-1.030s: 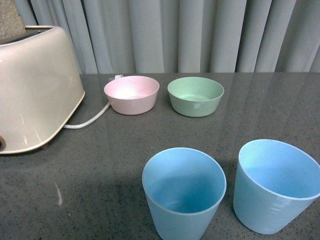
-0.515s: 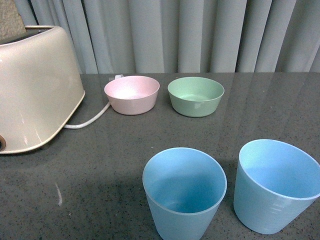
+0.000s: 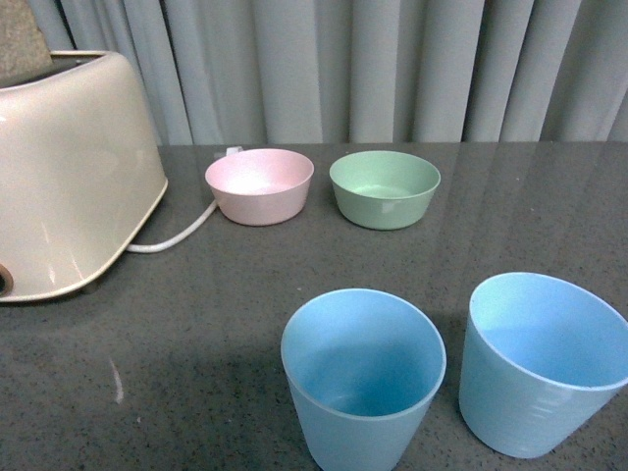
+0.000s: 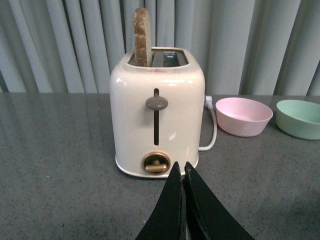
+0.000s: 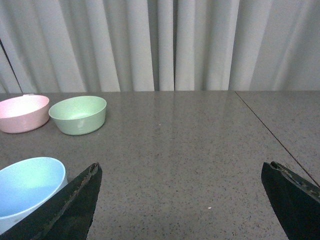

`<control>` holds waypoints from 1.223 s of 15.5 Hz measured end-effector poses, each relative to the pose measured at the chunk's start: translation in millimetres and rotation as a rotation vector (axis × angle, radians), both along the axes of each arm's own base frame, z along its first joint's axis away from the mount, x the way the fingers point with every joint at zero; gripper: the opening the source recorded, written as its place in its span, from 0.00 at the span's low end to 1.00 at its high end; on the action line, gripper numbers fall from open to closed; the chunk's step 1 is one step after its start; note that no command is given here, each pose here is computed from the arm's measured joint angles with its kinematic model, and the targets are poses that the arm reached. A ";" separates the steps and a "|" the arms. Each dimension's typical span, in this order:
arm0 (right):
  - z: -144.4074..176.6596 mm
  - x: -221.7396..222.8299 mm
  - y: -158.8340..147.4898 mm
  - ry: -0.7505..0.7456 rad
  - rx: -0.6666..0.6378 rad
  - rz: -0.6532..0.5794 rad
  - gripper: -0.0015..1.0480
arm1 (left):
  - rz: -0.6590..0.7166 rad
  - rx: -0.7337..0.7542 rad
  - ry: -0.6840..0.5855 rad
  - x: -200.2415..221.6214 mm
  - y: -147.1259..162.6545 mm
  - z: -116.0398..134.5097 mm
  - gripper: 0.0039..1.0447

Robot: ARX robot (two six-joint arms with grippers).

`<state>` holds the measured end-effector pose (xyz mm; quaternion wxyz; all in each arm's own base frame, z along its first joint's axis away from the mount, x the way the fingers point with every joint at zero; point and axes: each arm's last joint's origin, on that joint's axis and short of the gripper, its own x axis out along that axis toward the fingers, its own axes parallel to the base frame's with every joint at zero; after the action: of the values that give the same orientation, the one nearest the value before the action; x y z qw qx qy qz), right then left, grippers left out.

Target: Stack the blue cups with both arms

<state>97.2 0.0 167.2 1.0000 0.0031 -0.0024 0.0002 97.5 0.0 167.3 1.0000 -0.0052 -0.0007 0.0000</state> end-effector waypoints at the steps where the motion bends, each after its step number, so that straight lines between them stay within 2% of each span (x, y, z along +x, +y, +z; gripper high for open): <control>1: -0.1 0.0 0.0 0.001 0.000 0.000 0.94 | 0.001 0.000 -0.003 0.0 0.0 0.4 0.01; 2: -0.1 0.0 0.0 0.001 0.000 0.000 0.94 | 0.000 0.000 0.001 0.0 0.0 0.0 0.17; 3: -0.1 0.0 0.0 0.001 0.000 0.000 0.94 | 0.000 0.000 0.001 0.0 0.0 0.0 0.50; 4: -3.3 0.9 -1.5 0.129 0.063 0.075 0.94 | 0.000 0.000 0.001 0.0 0.0 0.0 0.64; 5: 1.3 5.1 -3.0 0.174 0.126 0.103 0.94 | 0.001 0.000 0.000 0.0 0.0 0.1 0.74; 6: 33.6 11.6 -0.7 0.092 0.149 0.182 0.94 | 0.001 0.000 0.000 0.0 0.0 0.0 0.95; 7: 60.2 17.2 2.6 0.028 0.137 0.214 0.94 | 0.000 0.000 0.000 0.0 0.0 0.0 0.93; 8: 74.4 24.3 7.7 0.033 0.131 0.252 0.94 | 0.000 0.001 0.000 0.0 0.0 0.0 0.94; 12: 99.2 58.9 31.9 0.117 0.080 0.302 0.94 | 0.000 0.000 0.000 0.0 0.0 0.0 0.94; 14: 88.2 76.1 51.2 0.231 0.021 0.337 0.94 | 0.000 0.001 0.000 0.0 0.0 0.0 0.94; 17: 59.8 96.2 63.0 0.397 -0.028 0.338 0.94 | 0.001 0.000 0.000 0.0 0.0 0.0 0.94; 19: 50.4 103.1 65.3 0.438 -0.040 0.327 0.94 | 0.000 0.001 0.001 0.0 0.0 0.0 0.94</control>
<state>200.3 65.3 217.6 0.9633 -0.0165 0.2145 0.1608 97.4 0.0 167.3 1.0000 -0.0049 -0.0003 0.0002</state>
